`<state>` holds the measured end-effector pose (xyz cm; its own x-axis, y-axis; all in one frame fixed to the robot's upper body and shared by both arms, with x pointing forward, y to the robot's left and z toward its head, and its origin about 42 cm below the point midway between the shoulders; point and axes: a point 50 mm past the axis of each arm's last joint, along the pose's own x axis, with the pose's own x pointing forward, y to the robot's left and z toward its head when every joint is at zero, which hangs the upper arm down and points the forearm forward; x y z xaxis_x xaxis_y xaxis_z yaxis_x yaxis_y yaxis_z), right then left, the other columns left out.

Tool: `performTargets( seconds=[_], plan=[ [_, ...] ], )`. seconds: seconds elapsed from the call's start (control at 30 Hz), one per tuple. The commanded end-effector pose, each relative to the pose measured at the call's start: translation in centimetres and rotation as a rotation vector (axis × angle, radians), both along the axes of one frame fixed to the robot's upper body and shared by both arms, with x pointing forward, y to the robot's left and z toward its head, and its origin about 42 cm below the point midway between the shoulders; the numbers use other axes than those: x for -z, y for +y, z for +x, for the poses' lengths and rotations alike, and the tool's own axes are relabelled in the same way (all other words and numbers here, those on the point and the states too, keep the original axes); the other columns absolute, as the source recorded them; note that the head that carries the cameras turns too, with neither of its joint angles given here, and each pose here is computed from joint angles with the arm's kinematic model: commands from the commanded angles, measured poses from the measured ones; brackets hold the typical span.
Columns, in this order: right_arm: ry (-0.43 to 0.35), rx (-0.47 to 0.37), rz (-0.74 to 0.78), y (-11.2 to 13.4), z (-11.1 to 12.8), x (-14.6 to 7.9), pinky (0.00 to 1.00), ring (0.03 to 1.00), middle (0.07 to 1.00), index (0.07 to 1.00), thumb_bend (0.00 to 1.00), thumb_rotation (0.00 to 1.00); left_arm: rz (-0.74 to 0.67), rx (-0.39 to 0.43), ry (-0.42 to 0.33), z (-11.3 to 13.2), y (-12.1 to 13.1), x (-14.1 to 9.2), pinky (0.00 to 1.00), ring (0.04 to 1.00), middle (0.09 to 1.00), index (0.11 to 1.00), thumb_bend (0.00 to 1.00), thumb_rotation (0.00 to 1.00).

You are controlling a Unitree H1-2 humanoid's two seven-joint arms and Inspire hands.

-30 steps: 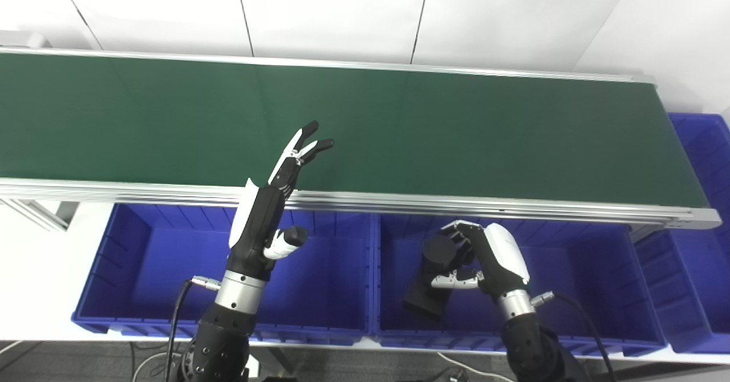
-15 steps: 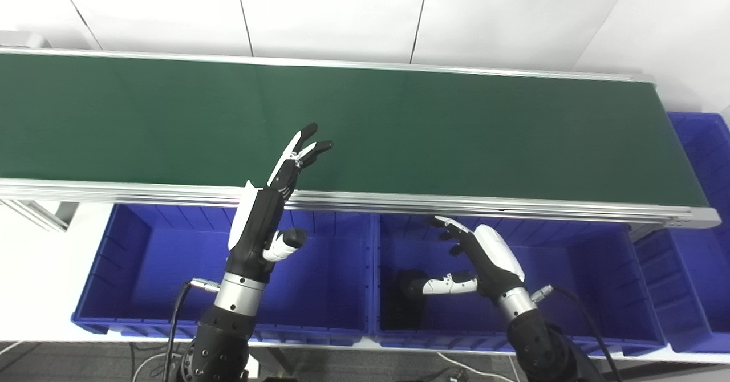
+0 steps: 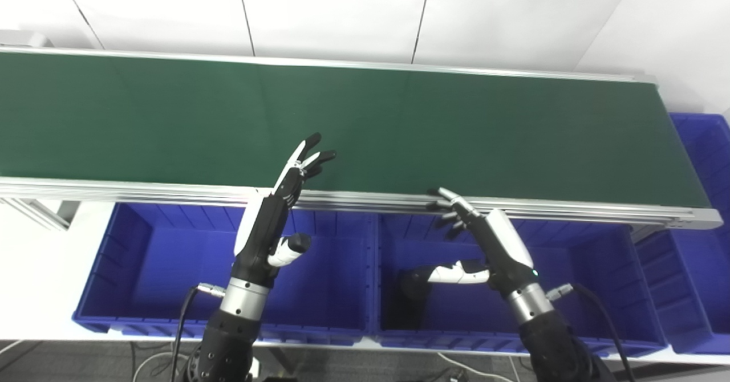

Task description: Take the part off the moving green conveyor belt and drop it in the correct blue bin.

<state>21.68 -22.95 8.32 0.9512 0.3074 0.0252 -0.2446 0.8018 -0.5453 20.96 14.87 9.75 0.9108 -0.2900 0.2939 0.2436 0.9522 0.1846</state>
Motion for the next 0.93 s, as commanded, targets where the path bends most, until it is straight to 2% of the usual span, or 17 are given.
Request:
performTargets(
  seconds=[0.0, 0.1, 0.2, 0.33, 0.53, 0.9],
  plan=[
    [-0.125, -0.017, 0.111, 0.8, -0.2, -2.0, 0.59, 0.702, 0.808, 0.87, 0.99, 0.64, -0.012, 0.005, -0.068, 0.3, -0.6, -0.8, 0.81, 0.868, 0.858, 0.953, 0.85, 1.0],
    [-0.156, -0.024, 0.213, 1.5, -0.3, -2.0, 0.62, 0.725, 0.821, 0.874, 0.99, 0.66, -0.002, 0.003, -0.06, 0.4, -0.6, -0.3, 0.82, 0.872, 0.857, 0.953, 0.86, 1.0],
    [-0.166, -0.023, 0.276, 1.9, -0.4, -1.6, 0.73, 0.818, 0.893, 0.948, 1.0, 0.74, 0.001, 0.003, -0.045, 0.5, -0.6, 0.2, 0.84, 0.884, 0.863, 0.953, 0.86, 1.0],
    [-0.165, -0.001, 0.342, 2.4, -0.6, -1.0, 0.83, 0.901, 0.951, 0.995, 1.0, 0.78, 0.008, 0.0, -0.029, 0.4, -0.5, 0.8, 0.87, 0.893, 0.861, 0.952, 0.87, 1.0],
    [-0.158, 0.022, 0.36, 2.5, -0.7, -0.8, 0.88, 0.91, 0.963, 1.0, 0.99, 0.8, 0.016, -0.003, -0.046, 0.0, -0.4, 0.4, 0.87, 0.893, 0.864, 0.952, 0.84, 1.0],
    [-0.121, 0.026, 0.362, 2.2, -1.0, 0.1, 0.83, 0.893, 0.951, 0.995, 0.98, 0.76, 0.012, 0.003, -0.049, -0.3, -0.4, 0.3, 0.85, 0.886, 0.863, 0.951, 0.88, 1.0]
  ],
)
